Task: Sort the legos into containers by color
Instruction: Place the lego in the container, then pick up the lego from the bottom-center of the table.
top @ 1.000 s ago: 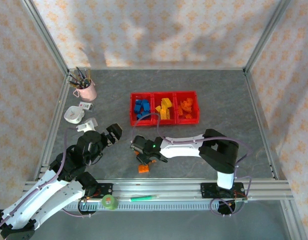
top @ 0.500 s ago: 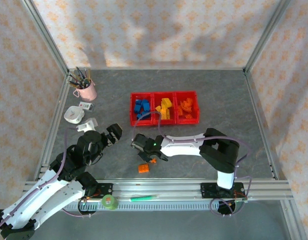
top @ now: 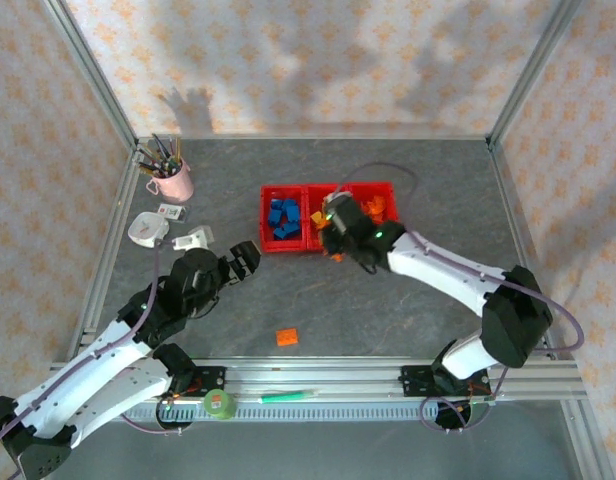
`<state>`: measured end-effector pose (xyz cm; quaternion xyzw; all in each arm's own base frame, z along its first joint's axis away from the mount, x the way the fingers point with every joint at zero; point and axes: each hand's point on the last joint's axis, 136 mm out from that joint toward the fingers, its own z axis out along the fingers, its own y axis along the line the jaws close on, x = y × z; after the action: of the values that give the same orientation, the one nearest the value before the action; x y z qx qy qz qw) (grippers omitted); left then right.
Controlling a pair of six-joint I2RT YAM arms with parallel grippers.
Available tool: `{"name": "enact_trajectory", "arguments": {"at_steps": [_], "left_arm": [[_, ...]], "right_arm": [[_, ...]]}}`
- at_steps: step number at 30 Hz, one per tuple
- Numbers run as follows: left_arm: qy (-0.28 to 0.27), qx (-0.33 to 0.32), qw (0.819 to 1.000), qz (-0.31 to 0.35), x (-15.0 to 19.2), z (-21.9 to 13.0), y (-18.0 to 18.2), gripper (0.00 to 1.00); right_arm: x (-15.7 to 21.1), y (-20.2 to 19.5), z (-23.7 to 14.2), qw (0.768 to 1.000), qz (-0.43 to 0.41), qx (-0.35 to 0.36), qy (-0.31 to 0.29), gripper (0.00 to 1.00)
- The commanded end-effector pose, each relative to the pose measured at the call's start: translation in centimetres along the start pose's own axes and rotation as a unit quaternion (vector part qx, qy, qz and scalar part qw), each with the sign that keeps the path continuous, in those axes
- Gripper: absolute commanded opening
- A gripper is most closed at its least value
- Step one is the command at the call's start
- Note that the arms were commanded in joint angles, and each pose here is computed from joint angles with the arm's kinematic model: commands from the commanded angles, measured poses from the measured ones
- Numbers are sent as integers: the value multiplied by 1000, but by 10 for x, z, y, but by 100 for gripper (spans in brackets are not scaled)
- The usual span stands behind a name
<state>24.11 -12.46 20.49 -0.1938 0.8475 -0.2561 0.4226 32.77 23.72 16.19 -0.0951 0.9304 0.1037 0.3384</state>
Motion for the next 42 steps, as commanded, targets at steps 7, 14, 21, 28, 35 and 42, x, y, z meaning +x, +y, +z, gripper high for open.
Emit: {"name": "enact_trajectory", "arguments": {"at_steps": [7,14,21,28,35,42], "left_arm": [[4,68,997,35,-8,19,-50,99],[16,75,996,43,-4,36,-62,99],[19,75,996,43,-3,42,-64,99],[14,80,996,41,-7,37,-67,99],[8,72,997,39,-9,24,-57,99],[-2,47,998,30,-11,7,-35,99]], "right_arm": [[-51,-107,22,987,87,134,-15,27],[-66,-141,66,980,96,176,-1,28],[-77,-133,77,984,97,152,1,46],[-76,-107,53,989,88,116,-7,53],[-46,-61,27,995,66,79,-2,60],[-2,2,10,1000,12,20,19,66]]}}
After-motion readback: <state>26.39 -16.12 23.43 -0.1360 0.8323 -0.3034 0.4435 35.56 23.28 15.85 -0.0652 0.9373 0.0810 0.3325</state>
